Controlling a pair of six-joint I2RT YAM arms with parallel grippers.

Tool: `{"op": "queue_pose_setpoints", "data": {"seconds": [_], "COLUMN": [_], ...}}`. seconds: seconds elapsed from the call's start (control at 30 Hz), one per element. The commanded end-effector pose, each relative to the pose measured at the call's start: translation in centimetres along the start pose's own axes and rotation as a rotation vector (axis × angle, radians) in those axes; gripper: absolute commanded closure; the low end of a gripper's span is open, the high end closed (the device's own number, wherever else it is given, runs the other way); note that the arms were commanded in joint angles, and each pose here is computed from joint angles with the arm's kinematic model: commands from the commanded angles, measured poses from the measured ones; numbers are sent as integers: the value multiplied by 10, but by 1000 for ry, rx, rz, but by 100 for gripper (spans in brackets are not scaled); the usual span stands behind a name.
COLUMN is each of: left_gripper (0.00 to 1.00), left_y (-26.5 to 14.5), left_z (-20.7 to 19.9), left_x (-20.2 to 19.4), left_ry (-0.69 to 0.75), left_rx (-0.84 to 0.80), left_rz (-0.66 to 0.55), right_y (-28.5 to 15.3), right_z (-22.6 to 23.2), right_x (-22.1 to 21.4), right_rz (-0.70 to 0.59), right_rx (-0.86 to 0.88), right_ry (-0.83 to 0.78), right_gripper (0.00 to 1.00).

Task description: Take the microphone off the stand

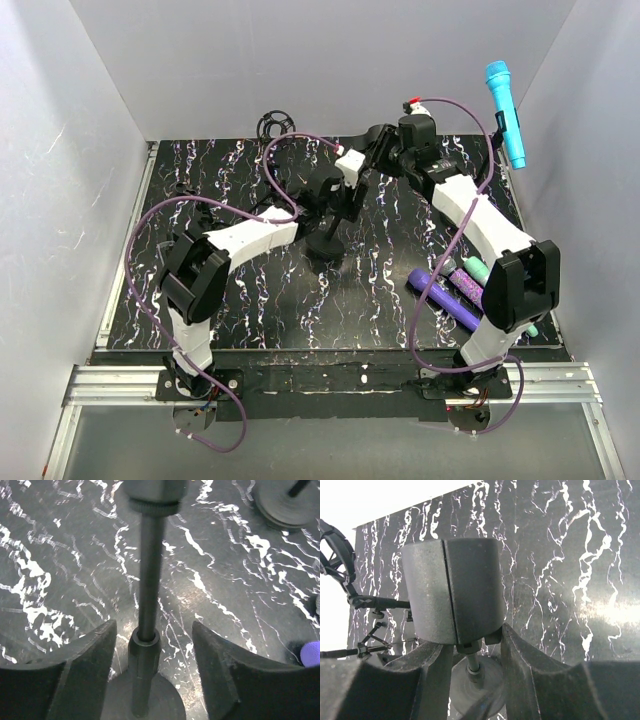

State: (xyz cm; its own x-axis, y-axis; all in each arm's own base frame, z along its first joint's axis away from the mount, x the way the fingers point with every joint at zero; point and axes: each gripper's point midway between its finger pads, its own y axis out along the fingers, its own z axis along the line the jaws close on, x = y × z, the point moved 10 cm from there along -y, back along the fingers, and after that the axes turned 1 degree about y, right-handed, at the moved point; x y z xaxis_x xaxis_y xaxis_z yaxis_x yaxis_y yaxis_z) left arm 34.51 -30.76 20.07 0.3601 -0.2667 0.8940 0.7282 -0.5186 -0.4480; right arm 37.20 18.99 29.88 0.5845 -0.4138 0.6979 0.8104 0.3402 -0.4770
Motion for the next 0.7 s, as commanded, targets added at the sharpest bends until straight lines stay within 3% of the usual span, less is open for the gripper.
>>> {"op": "queue_pose_setpoints", "data": {"seconds": [0.0, 0.13, 0.37, 0.5, 0.67], "left_gripper": [33, 22, 21, 23, 28], "left_y": [-18, -52, -122, -144, -138], "left_z": [-1, 24, 58, 69, 73], "left_x": [35, 49, 95, 120, 146], "left_ry": [2, 8, 153, 209, 97], "left_rx": [-194, -356, -478, -461, -419], "left_rz": [-136, -122, -179, -257, -339], "right_y": [-20, -29, -47, -47, -42], "right_z": [19, 24, 35, 27, 16], "right_x": [27, 33, 19, 5, -11], "right_rz": [-196, -314, -343, -319, -253], "right_rx": [182, 341, 665, 698, 705], "right_ry": [-214, -421, -664, -707, -723], "right_gripper": [99, 99, 99, 99, 99]}}
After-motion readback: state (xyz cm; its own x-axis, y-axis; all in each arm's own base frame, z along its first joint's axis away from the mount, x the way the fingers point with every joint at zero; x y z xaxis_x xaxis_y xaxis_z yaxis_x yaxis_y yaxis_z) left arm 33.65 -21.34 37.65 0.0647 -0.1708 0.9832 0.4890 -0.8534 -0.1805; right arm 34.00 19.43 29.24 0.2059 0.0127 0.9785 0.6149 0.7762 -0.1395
